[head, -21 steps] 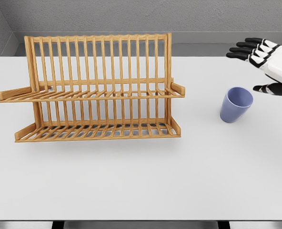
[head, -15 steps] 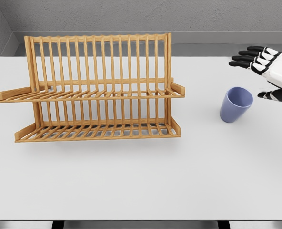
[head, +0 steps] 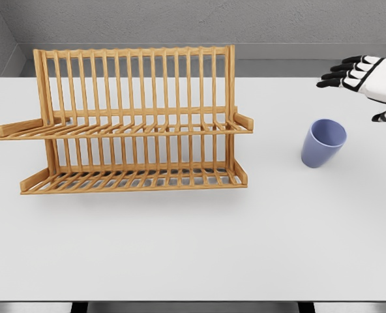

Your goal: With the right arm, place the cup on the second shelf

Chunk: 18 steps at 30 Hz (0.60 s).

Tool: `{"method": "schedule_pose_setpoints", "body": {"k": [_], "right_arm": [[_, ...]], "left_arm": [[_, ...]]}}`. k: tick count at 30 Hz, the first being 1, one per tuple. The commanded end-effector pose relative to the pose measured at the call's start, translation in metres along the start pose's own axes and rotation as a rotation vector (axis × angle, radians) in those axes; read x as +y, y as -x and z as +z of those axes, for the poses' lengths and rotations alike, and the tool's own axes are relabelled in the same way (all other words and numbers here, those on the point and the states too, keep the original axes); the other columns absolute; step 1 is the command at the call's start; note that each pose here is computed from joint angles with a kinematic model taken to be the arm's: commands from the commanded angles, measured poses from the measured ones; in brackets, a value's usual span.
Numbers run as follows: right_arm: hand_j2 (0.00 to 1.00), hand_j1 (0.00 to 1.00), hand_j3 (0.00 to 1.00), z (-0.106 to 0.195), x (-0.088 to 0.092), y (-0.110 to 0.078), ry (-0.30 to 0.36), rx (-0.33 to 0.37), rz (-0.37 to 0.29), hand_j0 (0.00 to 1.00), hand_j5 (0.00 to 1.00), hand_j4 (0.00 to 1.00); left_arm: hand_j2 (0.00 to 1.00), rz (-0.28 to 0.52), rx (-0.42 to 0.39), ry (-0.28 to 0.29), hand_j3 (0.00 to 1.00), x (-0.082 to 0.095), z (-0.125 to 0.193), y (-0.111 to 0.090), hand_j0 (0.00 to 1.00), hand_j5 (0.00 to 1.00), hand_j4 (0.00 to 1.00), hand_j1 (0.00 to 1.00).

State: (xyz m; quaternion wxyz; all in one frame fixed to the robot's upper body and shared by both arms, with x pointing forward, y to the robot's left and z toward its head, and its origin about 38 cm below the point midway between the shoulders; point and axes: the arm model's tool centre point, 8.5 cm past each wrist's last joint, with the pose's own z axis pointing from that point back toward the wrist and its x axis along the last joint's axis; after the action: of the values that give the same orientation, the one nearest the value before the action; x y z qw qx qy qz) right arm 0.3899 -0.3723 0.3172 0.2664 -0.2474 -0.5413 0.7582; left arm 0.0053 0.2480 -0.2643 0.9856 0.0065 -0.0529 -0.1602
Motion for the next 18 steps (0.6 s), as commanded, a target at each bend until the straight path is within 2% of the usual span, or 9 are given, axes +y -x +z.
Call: {"method": "schedule_pose_setpoints", "body": {"k": [1,7,9,13,15,18], "right_arm": [[1.0,1.0,1.0,-0.011,0.028,0.005,-0.053,-0.005,-0.072,1.0,1.0,1.0],[1.0,1.0,1.0,-0.015,0.033,0.006,-0.061,-0.007,-0.087,1.0,1.0,1.0],[1.0,1.0,1.0,-0.022,0.048,0.005,-0.088,-0.016,-0.119,1.0,1.0,1.0],[1.0,1.0,1.0,-0.022,0.08,0.019,-0.155,0.019,-0.193,1.0,1.0,1.0],[1.0,1.0,1.0,-0.022,0.089,0.024,-0.171,0.034,-0.217,1.0,1.0,1.0],[1.0,1.0,1.0,-0.04,0.082,0.027,-0.16,0.02,-0.215,1.0,1.0,1.0]], "left_arm": [[1.0,0.0,-0.001,-0.002,1.0,0.0,0.0,-0.001,1.0,1.0,1.0,1.0],[1.0,0.0,-0.001,0.0,1.0,0.0,0.0,-0.001,1.0,1.0,1.0,1.0],[1.0,0.0,-0.002,0.0,1.0,0.0,0.0,-0.001,1.0,1.0,1.0,1.0],[1.0,0.0,0.001,0.0,1.0,0.0,0.0,0.0,1.0,1.0,1.0,1.0],[1.0,0.0,0.001,0.0,1.0,0.0,0.0,0.0,1.0,1.0,1.0,1.0],[1.0,0.0,-0.001,0.0,1.0,0.0,0.0,0.0,1.0,1.0,1.0,1.0]]}}
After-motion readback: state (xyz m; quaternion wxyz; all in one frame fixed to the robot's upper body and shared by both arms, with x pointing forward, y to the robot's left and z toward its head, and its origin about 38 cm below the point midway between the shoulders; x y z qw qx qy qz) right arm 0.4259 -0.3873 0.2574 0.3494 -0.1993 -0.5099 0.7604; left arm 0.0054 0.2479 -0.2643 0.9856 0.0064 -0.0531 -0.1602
